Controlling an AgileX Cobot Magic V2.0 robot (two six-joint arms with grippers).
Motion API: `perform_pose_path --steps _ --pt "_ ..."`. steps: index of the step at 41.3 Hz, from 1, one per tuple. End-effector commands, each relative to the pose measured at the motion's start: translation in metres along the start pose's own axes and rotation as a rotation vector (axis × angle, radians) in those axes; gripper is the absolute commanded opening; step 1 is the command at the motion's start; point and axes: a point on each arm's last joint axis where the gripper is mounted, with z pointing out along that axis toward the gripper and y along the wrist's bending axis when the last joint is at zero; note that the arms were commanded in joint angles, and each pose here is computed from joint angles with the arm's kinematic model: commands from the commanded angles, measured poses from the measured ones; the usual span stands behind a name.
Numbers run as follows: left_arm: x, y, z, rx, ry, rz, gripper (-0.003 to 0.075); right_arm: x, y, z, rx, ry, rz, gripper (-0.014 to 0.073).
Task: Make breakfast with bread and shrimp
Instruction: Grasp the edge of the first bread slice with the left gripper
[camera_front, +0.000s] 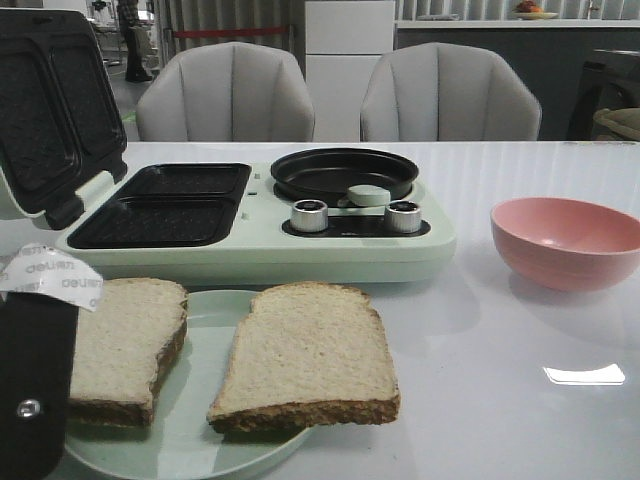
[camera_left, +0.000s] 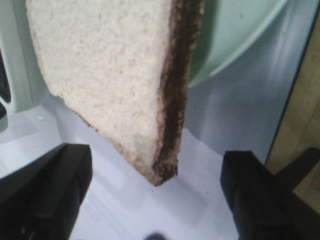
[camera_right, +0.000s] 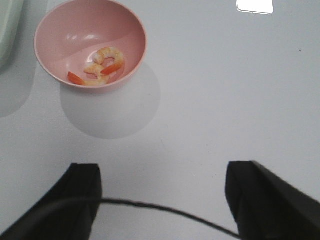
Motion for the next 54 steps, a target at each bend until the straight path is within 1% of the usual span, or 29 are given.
perform_pose_path --steps 1,6,13,16,20,27,32,35,42,54 --pt "-0.008 0.012 0.000 -0.098 -0.037 -0.032 0.0571 -0.013 -0.002 -0.006 0.014 -0.091 -0.024 0.0610" --pt "-0.011 0.013 0.002 -0.119 -0.069 -0.021 0.0557 -0.013 -0.002 -0.006 0.014 -0.091 -0.024 0.0610" --pt "-0.010 0.017 0.010 -0.133 -0.038 -0.044 0.0475 -0.013 -0.002 -0.006 0.014 -0.089 -0.024 0.0610" --pt "-0.009 0.020 0.010 -0.157 -0.025 -0.050 0.0445 -0.013 -0.002 -0.006 0.014 -0.090 -0.024 0.0610" --pt "-0.009 0.023 0.010 -0.191 -0.020 -0.045 0.0386 -0.013 -0.002 -0.006 0.014 -0.090 -0.024 0.0610" --pt "-0.015 0.016 0.009 -0.136 -0.075 -0.022 0.0268 -0.013 -0.002 -0.006 0.014 -0.090 -0.024 0.0610" --pt "-0.014 0.017 0.008 -0.146 -0.069 -0.023 0.0190 -0.013 -0.002 -0.006 0.014 -0.090 -0.024 0.0610" --pt "-0.014 0.018 0.008 -0.161 -0.060 -0.024 0.0158 -0.013 -0.002 -0.006 0.014 -0.090 -0.024 0.0610" --pt "-0.011 0.024 0.005 -0.215 -0.038 -0.034 0.0108 -0.013 -0.002 -0.006 0.014 -0.090 -0.024 0.0610" --pt "-0.017 0.034 -0.030 -0.272 -0.186 -0.099 0.0101 -0.013 -0.002 -0.006 0.014 -0.090 -0.024 0.0610"
